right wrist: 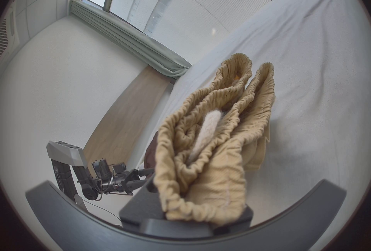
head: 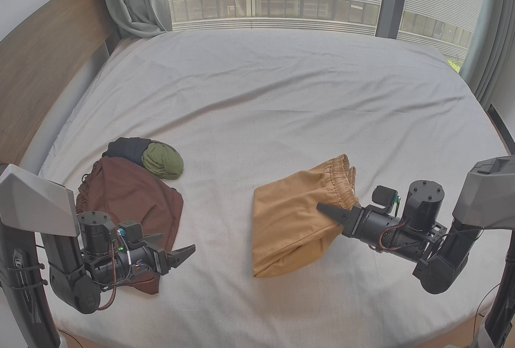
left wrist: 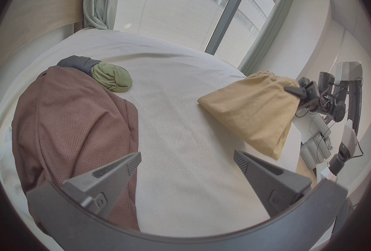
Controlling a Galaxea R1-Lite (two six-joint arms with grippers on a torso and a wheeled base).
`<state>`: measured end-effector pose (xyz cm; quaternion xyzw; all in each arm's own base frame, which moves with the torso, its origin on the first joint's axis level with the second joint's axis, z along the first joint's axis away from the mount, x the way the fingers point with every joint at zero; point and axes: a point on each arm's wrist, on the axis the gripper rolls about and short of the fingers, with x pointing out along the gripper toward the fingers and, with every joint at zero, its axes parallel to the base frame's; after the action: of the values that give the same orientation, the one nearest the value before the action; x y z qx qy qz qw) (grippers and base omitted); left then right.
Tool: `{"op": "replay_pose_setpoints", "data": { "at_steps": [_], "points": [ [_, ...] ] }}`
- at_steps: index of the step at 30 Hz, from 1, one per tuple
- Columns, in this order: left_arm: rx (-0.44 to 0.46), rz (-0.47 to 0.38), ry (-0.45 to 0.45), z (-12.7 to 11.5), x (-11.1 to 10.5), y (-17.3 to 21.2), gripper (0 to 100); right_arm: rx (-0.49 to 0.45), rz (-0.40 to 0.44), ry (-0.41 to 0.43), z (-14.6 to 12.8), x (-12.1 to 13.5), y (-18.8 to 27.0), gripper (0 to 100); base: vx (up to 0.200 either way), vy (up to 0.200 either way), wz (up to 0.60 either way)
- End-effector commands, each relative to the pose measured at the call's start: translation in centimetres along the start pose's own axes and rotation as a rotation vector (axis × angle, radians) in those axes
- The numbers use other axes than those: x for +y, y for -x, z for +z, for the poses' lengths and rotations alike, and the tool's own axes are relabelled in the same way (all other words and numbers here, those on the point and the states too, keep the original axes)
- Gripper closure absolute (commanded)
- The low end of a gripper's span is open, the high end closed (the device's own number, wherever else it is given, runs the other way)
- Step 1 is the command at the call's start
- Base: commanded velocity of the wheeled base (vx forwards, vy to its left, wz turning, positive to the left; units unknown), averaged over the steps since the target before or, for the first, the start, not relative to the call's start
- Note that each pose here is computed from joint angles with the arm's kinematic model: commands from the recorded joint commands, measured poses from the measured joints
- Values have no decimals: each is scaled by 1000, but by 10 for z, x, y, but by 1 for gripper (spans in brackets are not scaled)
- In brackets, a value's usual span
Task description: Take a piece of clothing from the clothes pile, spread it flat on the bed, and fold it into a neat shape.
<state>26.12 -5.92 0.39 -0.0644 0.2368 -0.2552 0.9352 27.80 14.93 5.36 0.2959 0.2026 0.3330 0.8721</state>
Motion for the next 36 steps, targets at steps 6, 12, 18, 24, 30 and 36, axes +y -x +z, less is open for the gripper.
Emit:
{"op": "replay_pose_setpoints", "data": {
  "at_steps": [6,12,18,24,30,36],
  "points": [
    [9,-6,0,-2,-2,0,0,-59,59,29,24,16,-11,100,0,0,0],
    [17,-7,2,-4,-2,-1,0,-53,70,28,40,23,-22,100,0,0,0],
    [17,-12,-1,-4,-4,-1,0,-76,79,35,57,27,-35,100,0,0,0],
    [17,-13,-1,-4,-4,-1,0,-90,80,38,69,28,-45,100,0,0,0],
    [16,-14,-2,-4,-4,-1,0,-94,62,34,81,22,-59,100,0,0,0],
    [18,-15,-2,-4,-5,-1,0,-98,49,32,88,13,-75,100,0,0,0]
  ]
}}
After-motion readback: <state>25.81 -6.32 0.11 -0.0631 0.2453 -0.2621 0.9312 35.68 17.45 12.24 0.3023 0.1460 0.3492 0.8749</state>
